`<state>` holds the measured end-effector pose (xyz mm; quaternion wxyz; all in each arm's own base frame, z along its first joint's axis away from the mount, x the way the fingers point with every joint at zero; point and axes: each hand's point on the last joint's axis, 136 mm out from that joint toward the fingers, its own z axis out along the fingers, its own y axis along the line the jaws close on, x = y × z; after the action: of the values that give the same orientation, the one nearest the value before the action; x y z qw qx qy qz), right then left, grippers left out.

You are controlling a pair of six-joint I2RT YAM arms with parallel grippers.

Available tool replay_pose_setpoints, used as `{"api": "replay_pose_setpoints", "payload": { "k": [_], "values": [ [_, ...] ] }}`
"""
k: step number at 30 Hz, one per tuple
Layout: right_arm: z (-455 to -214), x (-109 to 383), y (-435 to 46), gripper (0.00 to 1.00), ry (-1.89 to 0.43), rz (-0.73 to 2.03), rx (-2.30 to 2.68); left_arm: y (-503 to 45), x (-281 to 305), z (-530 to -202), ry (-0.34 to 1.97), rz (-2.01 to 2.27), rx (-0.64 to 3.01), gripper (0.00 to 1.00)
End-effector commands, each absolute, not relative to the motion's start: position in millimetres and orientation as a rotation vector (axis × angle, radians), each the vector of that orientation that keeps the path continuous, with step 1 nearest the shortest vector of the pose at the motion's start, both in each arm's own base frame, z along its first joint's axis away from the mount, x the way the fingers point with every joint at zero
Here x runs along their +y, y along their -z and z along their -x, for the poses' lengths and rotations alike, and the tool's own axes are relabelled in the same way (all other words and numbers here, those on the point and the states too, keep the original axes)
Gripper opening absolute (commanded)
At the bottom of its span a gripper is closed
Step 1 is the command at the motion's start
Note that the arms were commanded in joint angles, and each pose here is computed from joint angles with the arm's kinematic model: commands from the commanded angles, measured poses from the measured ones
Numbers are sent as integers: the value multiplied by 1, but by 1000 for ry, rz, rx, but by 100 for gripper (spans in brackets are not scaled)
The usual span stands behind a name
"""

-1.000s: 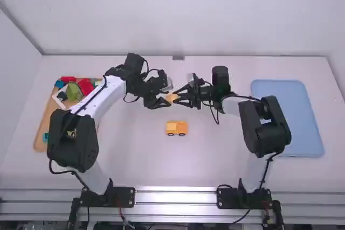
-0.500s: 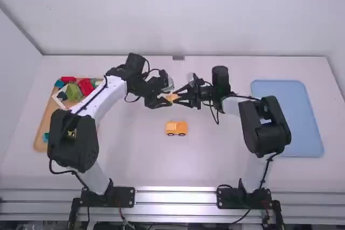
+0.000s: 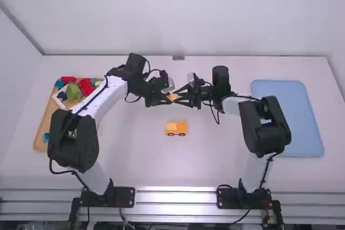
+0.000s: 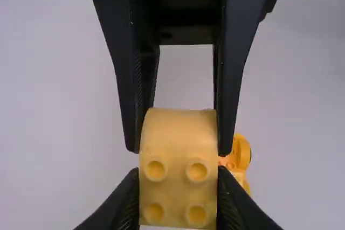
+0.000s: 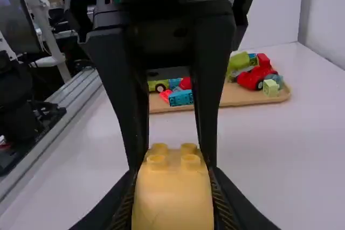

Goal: Assemble lego blocks to make yellow taxi

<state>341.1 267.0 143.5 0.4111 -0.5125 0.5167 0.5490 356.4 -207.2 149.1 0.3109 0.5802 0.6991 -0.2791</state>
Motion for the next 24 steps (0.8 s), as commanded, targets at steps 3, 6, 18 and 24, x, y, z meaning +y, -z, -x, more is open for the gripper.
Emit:
{"api": "replay_pose_setpoints", "payload": {
  "k": [3, 6, 18, 24],
  "values": [
    [-341, 268, -146, 40, -1403, 1298, 1286, -148, -212, -355, 752, -1543, 1835, 19],
    [-342, 269, -146, 77, -1395, 1297, 1287, -146, -212, -355, 738, -1553, 1843, 18],
    [-428, 209, -144, 98, -927, 873, 1778, -125, -220, -345, 640, -1639, 1897, 18],
    [-407, 141, -167, 98, -513, 744, 2042, -112, -235, -347, 578, -1620, 1929, 15]
  ]
}}
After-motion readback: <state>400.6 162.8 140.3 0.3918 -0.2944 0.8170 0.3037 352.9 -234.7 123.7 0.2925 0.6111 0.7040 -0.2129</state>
